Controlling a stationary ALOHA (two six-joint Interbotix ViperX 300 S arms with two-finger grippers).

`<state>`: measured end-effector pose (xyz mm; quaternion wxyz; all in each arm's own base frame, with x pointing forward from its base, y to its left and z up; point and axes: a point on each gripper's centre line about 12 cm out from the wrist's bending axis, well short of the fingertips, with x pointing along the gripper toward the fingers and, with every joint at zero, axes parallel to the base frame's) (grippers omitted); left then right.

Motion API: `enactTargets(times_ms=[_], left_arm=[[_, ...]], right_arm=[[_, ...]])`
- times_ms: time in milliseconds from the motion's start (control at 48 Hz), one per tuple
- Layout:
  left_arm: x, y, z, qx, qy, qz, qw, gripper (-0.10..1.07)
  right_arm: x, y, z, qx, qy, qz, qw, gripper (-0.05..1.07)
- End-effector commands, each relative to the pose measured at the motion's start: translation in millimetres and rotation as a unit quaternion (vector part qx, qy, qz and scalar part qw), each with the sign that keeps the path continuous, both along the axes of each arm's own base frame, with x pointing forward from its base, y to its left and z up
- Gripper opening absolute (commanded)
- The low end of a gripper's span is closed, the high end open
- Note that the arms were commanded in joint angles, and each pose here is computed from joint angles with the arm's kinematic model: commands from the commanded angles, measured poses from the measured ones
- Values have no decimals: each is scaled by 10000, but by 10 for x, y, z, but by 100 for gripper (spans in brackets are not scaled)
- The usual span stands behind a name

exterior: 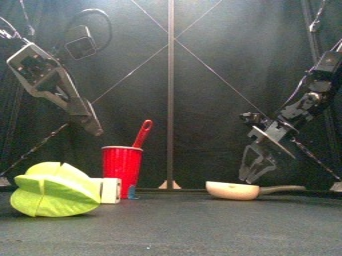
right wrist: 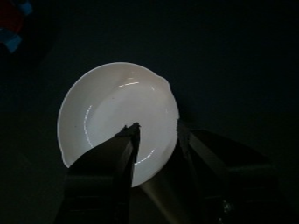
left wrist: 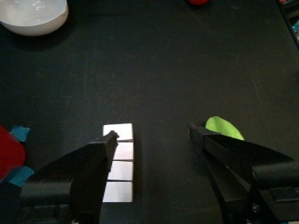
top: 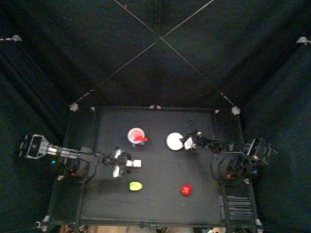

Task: Grab apple

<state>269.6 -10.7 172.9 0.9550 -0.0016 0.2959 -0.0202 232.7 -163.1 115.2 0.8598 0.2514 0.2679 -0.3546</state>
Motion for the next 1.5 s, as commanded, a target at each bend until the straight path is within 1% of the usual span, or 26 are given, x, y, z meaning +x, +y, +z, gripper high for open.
enactTargets(times_ms=[0, 83, 188, 271, 354, 417, 500, 583, 604, 646, 708, 792, 812, 917, 958, 1000, 1083, 1167, 1250, 1333, 1479], left_arm=[[41, -3, 57, -15, -122, -1, 9999, 98], [38, -3, 51, -28, -113, 7, 9999, 98], [34, -2, 46, -75, -104, 46, 9999, 98], [30, -1, 41, -99, -96, 65, 9999, 98], [23, 0, 31, -116, -80, 80, 9999, 98], [23, 0, 31, -110, -80, 75, 9999, 98], [23, 0, 31, -103, -80, 71, 9999, 98], [19, 4, 26, -103, -73, 79, 9999, 98], [23, 4, 31, -103, -80, 79, 9999, 98], [23, 0, 31, -103, -80, 71, 9999, 98], [22, 4, 35, -103, -88, 79, 9999, 98], [20, 0, 44, -104, -103, 71, 9999, 98], [20, 4, 48, -104, -111, 78, 9999, 98], [16, 0, 43, -111, -103, 75, 9999, 98], [20, 4, 48, -117, -111, 87, 9998, 98], [17, 4, 39, -116, -95, 87, 9998, 98], [18, 4, 40, -129, -102, 96, 9998, 98], [20, 5, 37, -148, -102, 110, 9998, 98], [20, 5, 33, -159, -94, 119, 9998, 98], [20, 5, 37, -166, -101, 124, 9997, 98], [16, 5, 28, -159, -86, 120, 9998, 98]], right_arm=[[26, -10, 91, -113, -153, 7, 9998, 78], [44, 1, 138, -166, -210, 57, 9996, 78], [90, 72, 295, -310, -437, 209, 9983, 79], [132, 194, 439, -418, -634, 441, 9961, 79], [179, 376, 622, -564, -845, 827, 9914, 79], [203, 579, 758, -653, -936, 1270, 9853, 79], [213, 854, 866, -747, -878, 1927, 9745, 79], [176, 1148, 914, -855, -658, 2665, 9578, 79], [155, 1248, 925, -900, -574, 2919, 9505, 79], [119, 1377, 937, -945, -473, 3230, 9405, 79], [55, 1568, 927, -1015, -337, 3689, 9233, 78], [-36, 1776, 886, -1083, -227, 4183, 9015, 78], [-67, 1846, 861, -1091, -216, 4339, 8941, 78], [-167, 2026, 737, -1040, -140, 4735, 8745, 78], [-207, 2107, 677, -1024, -101, 4920, 8645, 78], [-234, 2170, 640, -1017, -103, 5056, 8567, 78], [-267, 2276, 582, -1005, -139, 5273, 8436, 78], [-262, 2362, 544, -988, -230, 5409, 8350, 79], [-227, 2431, 543, -929, -374, 5451, 8324, 79], [-196, 2466, 517, -874, -394, 5456, 8325, 79], [-160, 2485, 382, -724, -178, 5417, 8373, 79]])
